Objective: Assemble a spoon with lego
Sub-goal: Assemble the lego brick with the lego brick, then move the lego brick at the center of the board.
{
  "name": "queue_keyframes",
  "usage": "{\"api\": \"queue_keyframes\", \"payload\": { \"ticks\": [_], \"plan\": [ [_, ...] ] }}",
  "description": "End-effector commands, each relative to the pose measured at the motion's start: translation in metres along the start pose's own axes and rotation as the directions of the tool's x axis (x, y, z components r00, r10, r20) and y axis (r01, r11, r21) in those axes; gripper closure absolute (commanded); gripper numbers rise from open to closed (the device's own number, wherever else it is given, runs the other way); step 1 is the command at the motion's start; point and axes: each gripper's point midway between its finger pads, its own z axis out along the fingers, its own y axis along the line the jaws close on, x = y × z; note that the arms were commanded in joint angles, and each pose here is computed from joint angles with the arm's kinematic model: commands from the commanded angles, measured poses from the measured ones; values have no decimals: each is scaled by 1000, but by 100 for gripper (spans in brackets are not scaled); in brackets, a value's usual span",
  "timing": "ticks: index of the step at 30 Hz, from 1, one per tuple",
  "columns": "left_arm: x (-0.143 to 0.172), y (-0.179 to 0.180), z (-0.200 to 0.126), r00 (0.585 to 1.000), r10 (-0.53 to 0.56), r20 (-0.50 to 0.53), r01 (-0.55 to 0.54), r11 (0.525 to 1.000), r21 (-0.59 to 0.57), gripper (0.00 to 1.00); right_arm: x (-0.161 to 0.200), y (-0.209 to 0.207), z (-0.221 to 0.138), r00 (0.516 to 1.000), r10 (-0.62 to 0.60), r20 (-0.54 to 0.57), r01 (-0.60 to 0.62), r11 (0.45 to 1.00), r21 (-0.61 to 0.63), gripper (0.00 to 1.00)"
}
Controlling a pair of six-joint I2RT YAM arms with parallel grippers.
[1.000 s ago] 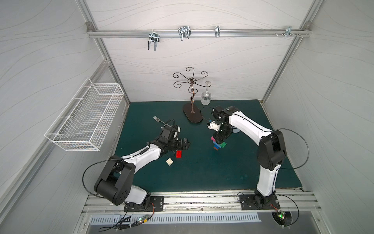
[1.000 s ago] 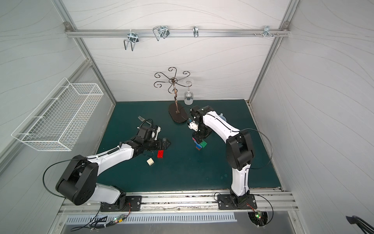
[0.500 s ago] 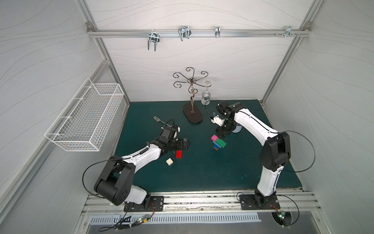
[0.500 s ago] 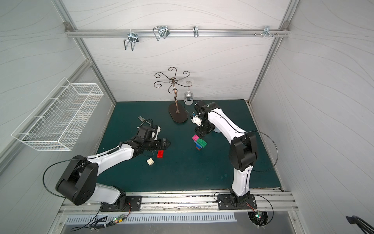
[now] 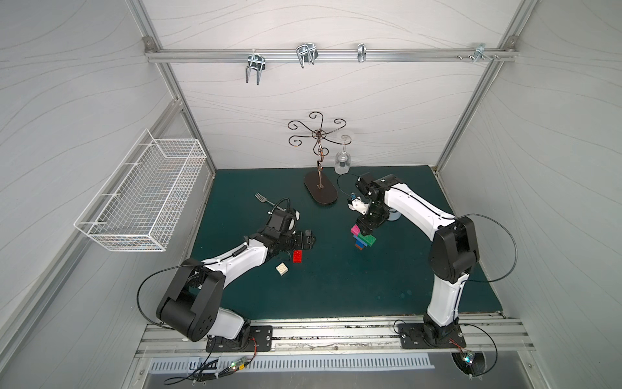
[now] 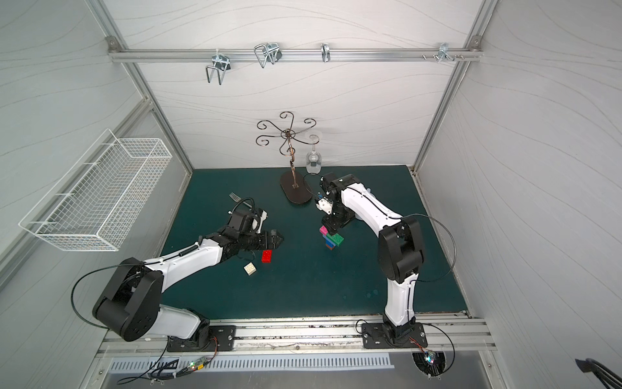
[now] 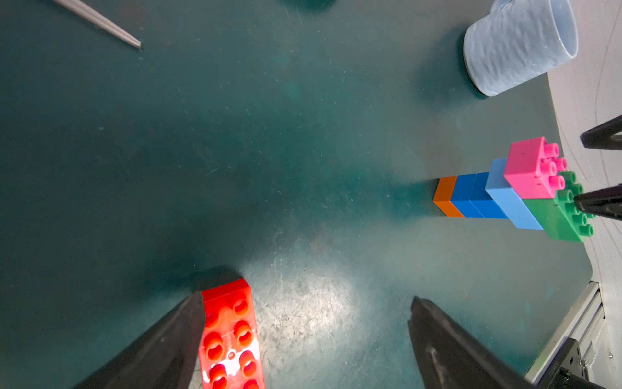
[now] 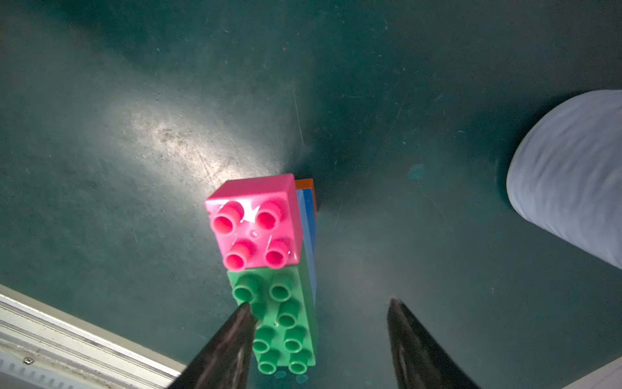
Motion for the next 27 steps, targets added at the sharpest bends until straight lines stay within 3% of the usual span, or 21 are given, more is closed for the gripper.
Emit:
{"api": "queue_keyframes", "payload": {
  "ticks": [1,17,20,25,27],
  "plan": [
    [-4,-3,-5,1000,10,15,-10,1000,-4,1,6,3,7,999,26,-42,-27,1000,-17,35],
    [37,13,-15,972,-164,-167,146,982,-115,1,-18,5,-31,995,37,91,-33,998,-47,34],
    [39,4,-9,966,-177,-189,169,984,-60,1,-24,5,-40,992,38,121,-32,999,-44,34],
    [31,-49,5,966,-117,-232,160,971,176,1,-33,6,-61,981,32,191,-27,999,-30,33],
    [28,-53,4,965,-127,-230,172,966,191,1,-35,7,-67,977,28,213,-24,1000,-18,33]
  ]
}}
